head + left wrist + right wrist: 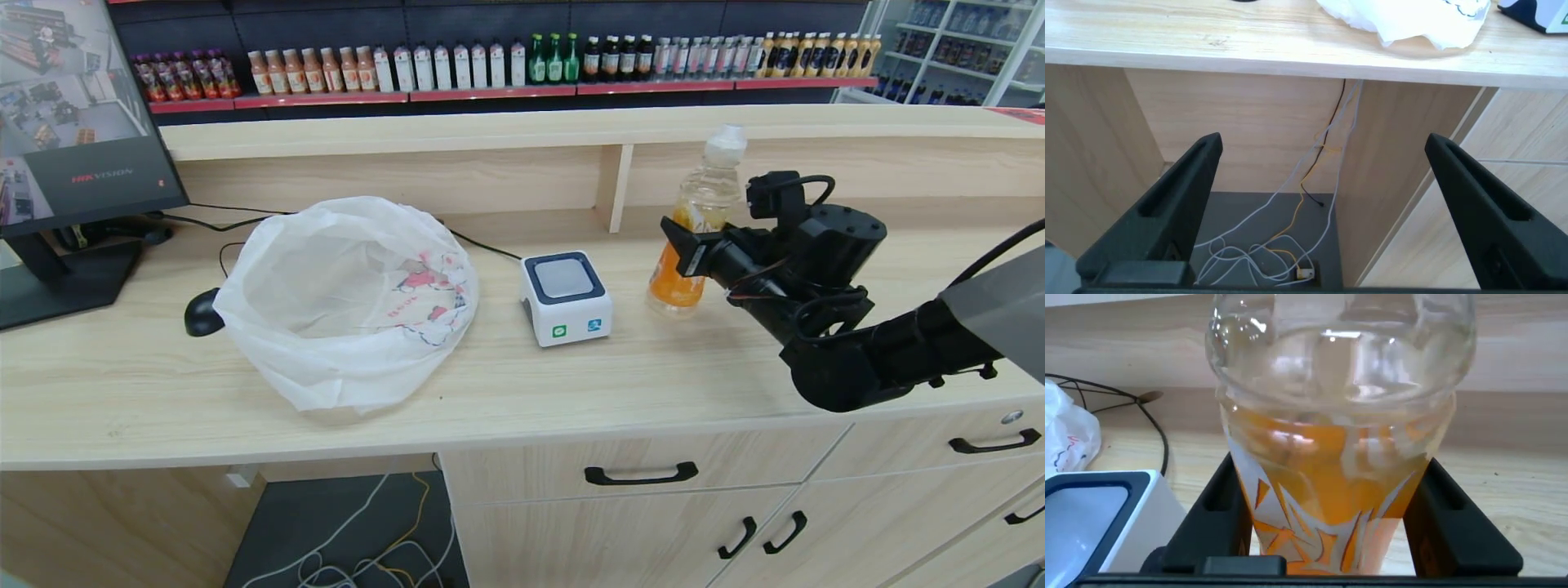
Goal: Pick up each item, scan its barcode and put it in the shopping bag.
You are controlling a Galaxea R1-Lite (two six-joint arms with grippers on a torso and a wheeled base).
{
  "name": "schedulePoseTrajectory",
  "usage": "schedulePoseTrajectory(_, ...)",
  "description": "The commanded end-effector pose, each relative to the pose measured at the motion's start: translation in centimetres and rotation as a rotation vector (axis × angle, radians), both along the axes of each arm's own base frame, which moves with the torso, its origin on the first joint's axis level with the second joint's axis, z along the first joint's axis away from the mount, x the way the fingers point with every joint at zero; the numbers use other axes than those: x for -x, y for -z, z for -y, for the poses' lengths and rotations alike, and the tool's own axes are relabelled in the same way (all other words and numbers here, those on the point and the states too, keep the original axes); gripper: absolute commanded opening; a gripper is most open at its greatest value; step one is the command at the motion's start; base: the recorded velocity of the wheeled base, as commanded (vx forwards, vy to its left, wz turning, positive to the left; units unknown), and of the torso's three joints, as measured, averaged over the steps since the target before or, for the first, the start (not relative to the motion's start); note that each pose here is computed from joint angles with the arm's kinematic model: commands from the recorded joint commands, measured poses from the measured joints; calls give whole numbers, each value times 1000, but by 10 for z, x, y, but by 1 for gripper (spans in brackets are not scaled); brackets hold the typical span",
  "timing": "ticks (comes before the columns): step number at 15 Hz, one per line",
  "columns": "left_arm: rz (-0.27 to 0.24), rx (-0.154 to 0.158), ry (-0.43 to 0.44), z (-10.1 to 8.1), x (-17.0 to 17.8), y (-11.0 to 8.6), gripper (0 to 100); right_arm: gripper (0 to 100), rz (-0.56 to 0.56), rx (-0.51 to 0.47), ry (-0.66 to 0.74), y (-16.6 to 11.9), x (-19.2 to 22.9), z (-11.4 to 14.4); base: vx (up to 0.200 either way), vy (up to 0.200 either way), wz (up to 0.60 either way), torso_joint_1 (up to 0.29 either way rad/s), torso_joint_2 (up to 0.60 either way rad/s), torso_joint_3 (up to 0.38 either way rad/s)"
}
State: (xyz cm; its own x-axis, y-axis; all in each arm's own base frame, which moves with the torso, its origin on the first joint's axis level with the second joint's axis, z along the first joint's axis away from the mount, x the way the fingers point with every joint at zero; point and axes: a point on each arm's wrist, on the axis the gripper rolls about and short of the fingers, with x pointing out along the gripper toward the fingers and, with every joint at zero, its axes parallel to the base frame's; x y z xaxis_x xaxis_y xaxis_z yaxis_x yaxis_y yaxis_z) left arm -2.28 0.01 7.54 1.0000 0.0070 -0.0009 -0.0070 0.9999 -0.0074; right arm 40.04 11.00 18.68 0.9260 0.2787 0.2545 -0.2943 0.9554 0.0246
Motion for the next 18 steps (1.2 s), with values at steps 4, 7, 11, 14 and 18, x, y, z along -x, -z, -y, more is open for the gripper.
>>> schedulePoseTrajectory(4,1,0,-1,0,0,0,100,0,40,-10,-6,-20,15,3,0,0,0,0,0,0)
schedulePoseTrajectory(7,1,0,-1,0,0,0,100,0,40,-5,-24,-25,27,6,0,0,0,0,0,0)
schedulePoseTrajectory(11,-1,0,-1,0,0,0,100,0,45,-6,-25,-33,42,10,0,0,0,0,0,0)
schedulePoseTrajectory(14,1,0,-1,0,0,0,100,0,43,-2,-32,-37,57,12,0,0,0,0,0,0)
schedulePoseTrajectory(18,1,0,-1,0,0,0,100,0,40,28,-65,-41,90,16,0,0,0,0,0,0)
